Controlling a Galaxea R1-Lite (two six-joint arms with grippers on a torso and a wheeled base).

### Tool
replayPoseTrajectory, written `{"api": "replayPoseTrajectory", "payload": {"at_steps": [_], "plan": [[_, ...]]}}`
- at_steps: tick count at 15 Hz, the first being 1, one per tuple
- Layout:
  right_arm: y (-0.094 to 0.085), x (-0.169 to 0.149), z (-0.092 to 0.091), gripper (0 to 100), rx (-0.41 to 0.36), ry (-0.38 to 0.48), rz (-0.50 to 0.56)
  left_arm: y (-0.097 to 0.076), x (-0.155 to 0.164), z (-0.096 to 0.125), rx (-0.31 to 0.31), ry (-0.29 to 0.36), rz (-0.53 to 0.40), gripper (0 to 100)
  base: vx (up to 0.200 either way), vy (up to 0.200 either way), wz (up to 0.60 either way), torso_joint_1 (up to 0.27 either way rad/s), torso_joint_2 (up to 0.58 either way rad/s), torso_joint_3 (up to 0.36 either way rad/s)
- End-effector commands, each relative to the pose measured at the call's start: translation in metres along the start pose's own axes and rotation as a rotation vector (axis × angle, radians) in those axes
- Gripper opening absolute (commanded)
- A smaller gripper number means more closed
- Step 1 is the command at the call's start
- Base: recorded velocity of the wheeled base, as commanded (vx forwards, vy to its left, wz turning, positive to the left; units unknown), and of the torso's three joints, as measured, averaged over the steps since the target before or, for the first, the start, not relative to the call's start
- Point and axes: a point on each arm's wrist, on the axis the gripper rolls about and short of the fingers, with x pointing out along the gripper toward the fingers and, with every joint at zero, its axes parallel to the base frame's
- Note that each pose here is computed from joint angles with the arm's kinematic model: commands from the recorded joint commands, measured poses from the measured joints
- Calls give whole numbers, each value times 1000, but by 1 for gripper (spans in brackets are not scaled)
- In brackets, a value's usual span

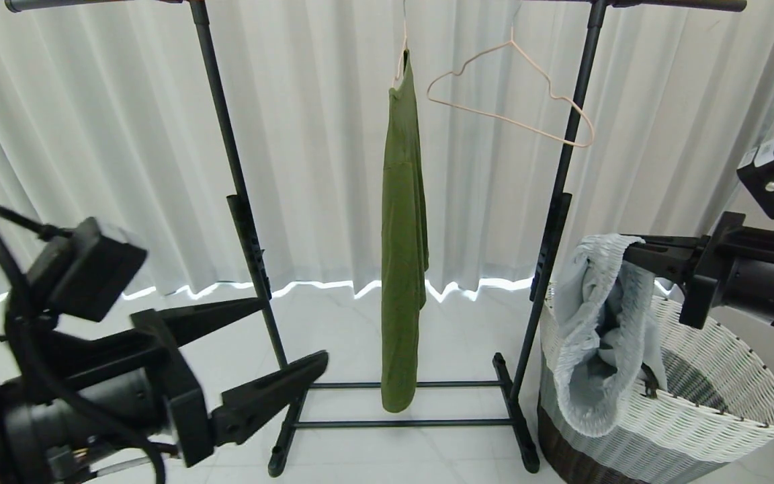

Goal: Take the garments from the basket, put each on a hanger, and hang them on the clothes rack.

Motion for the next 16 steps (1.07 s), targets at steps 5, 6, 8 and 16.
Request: {"api": "replayPoseTrajectory", "payload": {"at_steps": [5, 6, 8, 16], "plan": [[28, -5, 0, 0, 9, -20, 128, -61, 113, -37, 76, 233, -112, 100, 0, 0, 0, 0, 0, 0], [32, -5, -2, 0, 10, -15, 148, -66, 125, -41, 76, 221, -115, 100, 0, 0, 0, 0, 0, 0], [43, -4, -3, 0, 9, -13, 202, -80, 147, -60, 86, 239, -148, 100, 0, 0, 0, 0, 0, 0], [55, -1, -1, 0, 3, -22, 272, -111, 181, -92, 107, 200, -221, 100, 0, 0, 0, 0, 0, 0]]}}
